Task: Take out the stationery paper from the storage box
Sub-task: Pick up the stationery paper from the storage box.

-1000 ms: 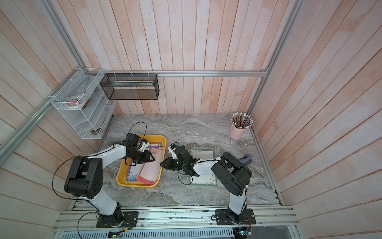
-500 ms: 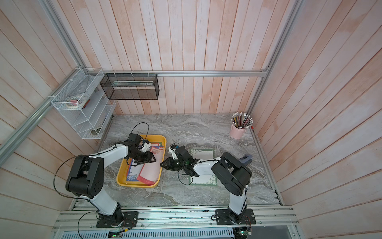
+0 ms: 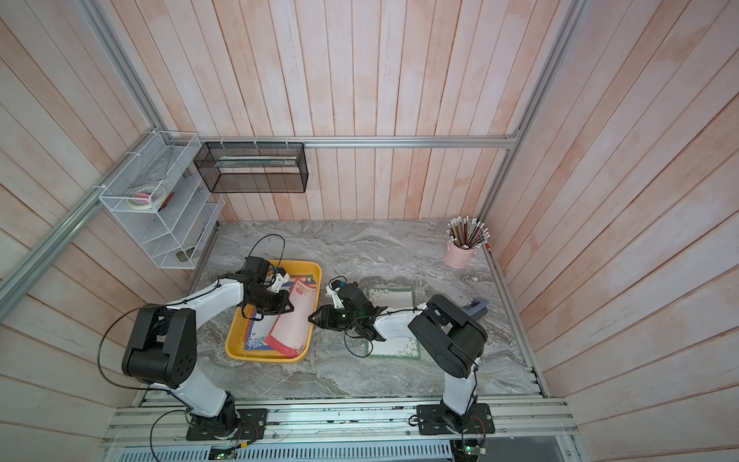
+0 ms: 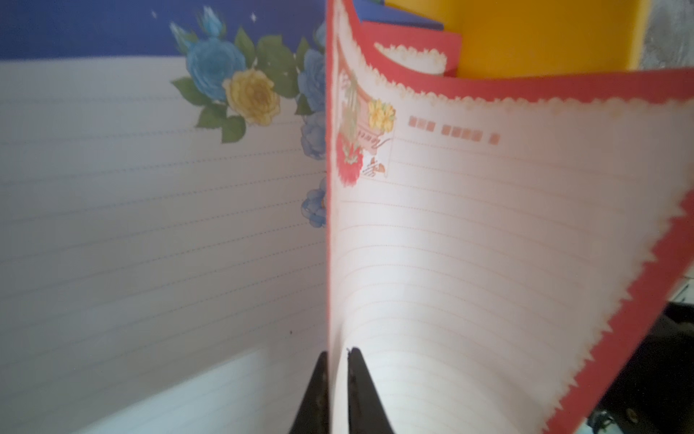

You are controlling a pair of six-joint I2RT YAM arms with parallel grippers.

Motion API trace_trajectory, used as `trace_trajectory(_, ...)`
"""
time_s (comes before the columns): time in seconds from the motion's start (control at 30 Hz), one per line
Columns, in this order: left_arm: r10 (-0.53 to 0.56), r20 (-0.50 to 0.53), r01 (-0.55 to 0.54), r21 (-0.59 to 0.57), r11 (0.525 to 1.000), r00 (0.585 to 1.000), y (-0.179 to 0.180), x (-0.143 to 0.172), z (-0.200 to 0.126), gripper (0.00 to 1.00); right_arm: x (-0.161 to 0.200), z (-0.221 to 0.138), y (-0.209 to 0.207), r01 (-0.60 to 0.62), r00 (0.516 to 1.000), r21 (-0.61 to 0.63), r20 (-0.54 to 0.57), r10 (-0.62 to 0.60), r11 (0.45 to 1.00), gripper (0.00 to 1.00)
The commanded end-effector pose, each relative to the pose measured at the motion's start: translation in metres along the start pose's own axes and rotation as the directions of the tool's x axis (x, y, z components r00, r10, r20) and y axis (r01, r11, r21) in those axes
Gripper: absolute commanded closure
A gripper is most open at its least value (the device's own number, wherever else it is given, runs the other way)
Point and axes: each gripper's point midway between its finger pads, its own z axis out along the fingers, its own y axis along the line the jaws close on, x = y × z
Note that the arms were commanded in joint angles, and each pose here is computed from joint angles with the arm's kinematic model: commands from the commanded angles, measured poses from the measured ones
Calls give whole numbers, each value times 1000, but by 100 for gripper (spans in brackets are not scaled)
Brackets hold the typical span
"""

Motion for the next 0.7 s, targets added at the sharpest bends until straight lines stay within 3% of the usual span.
trace_trajectory(0.0,62,99,-56,-57,997,993,0,-12,-24,94,-9,-1,6,46,999,35,19,-46,998,47)
trace_trajectory(0.07,88,159,-75,-85,994,983,-2,-17,-39,100,-18,-9,11,57,996,53,67,-61,997,42)
trace_trajectory(0.17,133,267,-106,-112,988,955,-12,-32,-68,100,-32,-25,20,82,987,94,129,-94,992,36)
trace_trajectory(0.3,195,454,-147,-139,979,869,-34,-60,-121,100,-52,-50,30,151,960,180,209,-188,972,27)
trace_trajectory(0.4,213,597,-167,-132,977,774,-55,-73,-166,100,-65,-72,40,196,930,239,261,-257,951,23)
trace_trajectory(0.53,236,753,-265,-84,960,615,-92,-69,-220,100,-77,-111,55,244,873,287,350,-338,926,22)
trace_trajectory(0.67,262,849,-382,-78,921,460,-124,-53,-266,100,-83,-163,71,311,756,305,495,-429,900,23)
